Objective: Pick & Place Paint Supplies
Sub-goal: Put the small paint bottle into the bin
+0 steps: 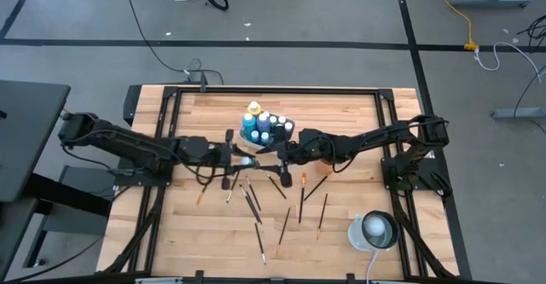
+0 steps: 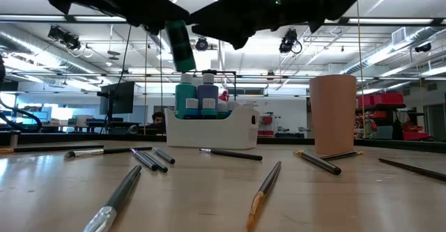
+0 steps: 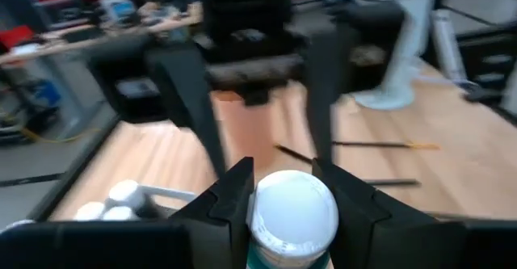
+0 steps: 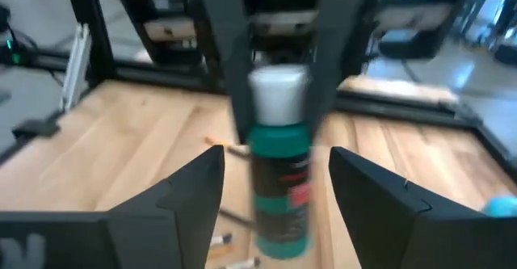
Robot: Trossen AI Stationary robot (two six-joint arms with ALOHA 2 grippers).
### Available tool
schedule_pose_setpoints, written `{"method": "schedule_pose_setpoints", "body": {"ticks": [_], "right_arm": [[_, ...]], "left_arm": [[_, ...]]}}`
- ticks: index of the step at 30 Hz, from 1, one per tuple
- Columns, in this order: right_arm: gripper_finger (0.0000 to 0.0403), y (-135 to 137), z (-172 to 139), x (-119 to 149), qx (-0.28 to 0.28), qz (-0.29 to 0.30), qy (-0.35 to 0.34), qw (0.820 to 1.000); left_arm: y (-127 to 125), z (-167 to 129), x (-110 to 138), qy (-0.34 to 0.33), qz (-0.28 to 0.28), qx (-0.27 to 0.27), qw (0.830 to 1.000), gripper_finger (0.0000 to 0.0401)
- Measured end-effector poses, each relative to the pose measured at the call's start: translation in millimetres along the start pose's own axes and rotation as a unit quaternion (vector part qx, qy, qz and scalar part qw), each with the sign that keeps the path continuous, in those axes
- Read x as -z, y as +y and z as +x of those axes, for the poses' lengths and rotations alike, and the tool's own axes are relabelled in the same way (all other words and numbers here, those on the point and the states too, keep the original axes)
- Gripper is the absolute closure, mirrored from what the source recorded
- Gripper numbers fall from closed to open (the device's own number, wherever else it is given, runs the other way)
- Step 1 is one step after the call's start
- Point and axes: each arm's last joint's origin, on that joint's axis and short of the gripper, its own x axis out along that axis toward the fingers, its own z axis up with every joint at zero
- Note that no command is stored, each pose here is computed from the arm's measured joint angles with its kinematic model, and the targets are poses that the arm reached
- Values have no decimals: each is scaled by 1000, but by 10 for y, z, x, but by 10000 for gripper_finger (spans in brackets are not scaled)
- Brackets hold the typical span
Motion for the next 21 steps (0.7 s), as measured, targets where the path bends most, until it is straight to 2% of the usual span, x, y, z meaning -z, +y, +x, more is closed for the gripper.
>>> {"method": "schedule_pose_setpoints", "body": {"ticks": [5, 9, 17, 21], "right_arm": [[176, -26, 19, -27, 37, 9, 37, 999], [176, -21, 22, -41, 23, 9, 27, 999], [178, -44, 21, -100, 40, 3, -2, 999], [196, -53, 20, -112, 44, 1, -8, 999]], "left_arm": [[12, 102, -116, -4, 18, -23, 1000, 280], [57, 120, -225, -16, 7, -41, 999, 280], [105, 148, -202, -17, -10, -29, 999, 280], [124, 201, -172, -16, -12, -54, 998, 278]]}}
